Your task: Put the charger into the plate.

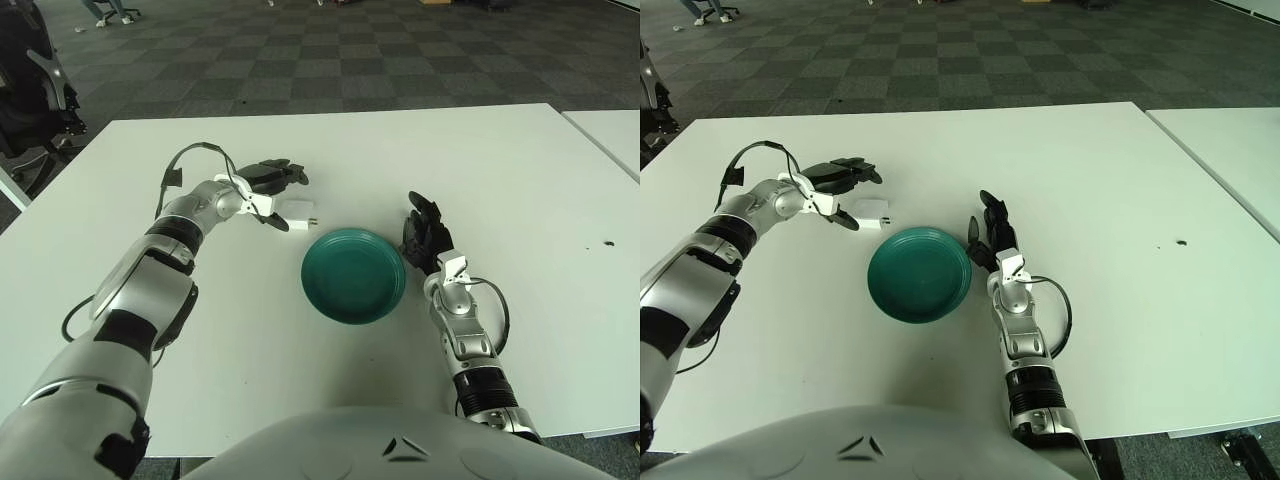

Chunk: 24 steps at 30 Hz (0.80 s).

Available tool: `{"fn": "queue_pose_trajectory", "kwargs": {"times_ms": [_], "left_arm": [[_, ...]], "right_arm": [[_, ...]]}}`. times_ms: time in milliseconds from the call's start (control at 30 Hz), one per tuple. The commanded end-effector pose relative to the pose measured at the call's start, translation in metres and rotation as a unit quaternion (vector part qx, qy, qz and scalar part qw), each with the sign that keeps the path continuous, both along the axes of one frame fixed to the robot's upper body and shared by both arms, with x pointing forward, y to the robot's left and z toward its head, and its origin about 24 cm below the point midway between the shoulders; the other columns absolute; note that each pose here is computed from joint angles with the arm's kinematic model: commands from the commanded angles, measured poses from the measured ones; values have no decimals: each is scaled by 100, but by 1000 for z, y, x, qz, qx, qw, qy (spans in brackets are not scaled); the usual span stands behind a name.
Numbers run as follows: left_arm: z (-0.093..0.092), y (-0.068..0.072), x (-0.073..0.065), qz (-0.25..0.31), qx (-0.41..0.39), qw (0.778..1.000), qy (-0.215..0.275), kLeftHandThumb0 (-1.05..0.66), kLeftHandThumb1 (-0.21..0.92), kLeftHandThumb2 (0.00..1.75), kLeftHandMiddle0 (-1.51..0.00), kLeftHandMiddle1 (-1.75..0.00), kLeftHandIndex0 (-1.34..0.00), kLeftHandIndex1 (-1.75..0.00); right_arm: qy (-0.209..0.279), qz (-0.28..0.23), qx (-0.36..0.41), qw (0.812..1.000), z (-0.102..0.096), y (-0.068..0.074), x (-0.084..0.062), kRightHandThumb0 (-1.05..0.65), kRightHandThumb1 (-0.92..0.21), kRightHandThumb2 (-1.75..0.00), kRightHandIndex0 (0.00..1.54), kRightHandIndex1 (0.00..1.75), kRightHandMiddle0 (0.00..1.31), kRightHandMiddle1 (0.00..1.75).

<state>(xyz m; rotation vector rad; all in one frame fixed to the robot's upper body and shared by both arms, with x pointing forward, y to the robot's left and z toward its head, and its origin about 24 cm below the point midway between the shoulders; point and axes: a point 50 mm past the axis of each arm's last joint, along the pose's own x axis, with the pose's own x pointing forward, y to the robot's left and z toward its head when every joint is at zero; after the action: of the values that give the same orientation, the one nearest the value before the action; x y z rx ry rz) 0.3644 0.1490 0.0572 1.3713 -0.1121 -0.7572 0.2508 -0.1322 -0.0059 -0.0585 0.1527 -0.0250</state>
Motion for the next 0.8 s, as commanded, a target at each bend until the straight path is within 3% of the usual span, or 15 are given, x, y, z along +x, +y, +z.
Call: {"fn": "queue_pose_trajectory", "kwargs": {"times_ms": [0, 767], "left_arm": [[8, -4, 7, 11, 0, 1000, -16, -105, 92, 26, -6, 0, 0, -70], [-6, -19, 6, 31, -8, 999, 34, -105, 92, 30, -12, -1, 0, -91]], "right_arm": [[169, -16, -1, 986, -60, -7, -40, -89, -92, -86, 17, 0, 0, 42], [168, -15, -6, 986, -60, -6, -39, -88, -92, -86, 18, 0, 0, 42]]}}
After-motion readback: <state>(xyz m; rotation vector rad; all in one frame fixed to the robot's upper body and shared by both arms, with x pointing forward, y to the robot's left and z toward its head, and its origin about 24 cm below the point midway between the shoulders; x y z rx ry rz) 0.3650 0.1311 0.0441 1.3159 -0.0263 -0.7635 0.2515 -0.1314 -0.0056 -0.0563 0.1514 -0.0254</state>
